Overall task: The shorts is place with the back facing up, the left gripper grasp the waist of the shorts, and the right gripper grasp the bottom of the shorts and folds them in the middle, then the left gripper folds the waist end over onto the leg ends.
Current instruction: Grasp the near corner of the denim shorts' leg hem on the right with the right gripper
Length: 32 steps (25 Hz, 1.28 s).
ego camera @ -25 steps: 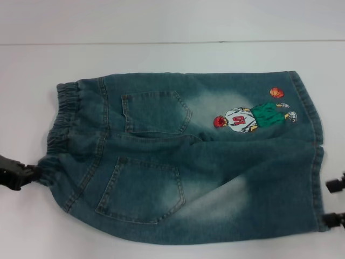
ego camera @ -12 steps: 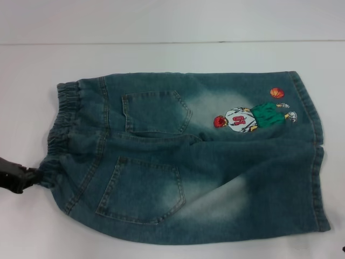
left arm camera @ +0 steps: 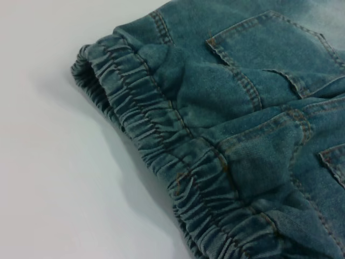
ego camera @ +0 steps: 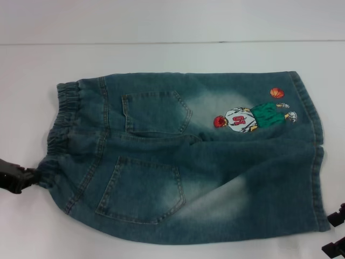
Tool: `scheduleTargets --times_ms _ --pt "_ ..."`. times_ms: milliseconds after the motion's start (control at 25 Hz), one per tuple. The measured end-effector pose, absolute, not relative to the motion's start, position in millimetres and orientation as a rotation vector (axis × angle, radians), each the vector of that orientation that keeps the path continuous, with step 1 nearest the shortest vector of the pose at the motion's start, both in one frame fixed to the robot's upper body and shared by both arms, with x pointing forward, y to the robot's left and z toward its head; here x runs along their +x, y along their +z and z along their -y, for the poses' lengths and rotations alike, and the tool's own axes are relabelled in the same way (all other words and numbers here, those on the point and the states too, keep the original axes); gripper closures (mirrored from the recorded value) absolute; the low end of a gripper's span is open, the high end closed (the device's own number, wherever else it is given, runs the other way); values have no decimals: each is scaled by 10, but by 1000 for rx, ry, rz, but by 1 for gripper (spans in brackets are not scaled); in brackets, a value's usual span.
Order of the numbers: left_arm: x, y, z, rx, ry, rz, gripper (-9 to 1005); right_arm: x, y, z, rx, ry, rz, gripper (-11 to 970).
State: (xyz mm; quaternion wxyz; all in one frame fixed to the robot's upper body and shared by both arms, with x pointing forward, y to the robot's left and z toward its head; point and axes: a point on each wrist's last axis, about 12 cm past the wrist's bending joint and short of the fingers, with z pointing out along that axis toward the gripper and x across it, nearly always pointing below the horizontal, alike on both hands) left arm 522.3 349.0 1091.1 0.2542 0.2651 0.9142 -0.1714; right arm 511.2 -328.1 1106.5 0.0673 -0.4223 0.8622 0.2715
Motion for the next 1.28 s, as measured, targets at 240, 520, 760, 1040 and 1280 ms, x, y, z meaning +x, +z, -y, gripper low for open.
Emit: scheduleTargets --times_ms 240,520,760,1040,1280 --pt "5219 10906 -3495 714 -463 -2484 941 5161 11003 3204 -1290 829 -2590 18" --pt "5216 10902 -3495 710 -462 -2486 941 5185 11017 3157 -1311 843 -2573 19" --pt "5220 10868 -3484 708 -465 -2488 941 5187 11033 3129 -1307 884 -2523 19" --pt "5223 10855 -3477 708 -468 -2489 942 5168 10978 3153 -1292 855 -2502 60" --pt "5226 10858 -3472 705 -472 -2491 942 5164 10963 3179 -1286 822 -2505 394"
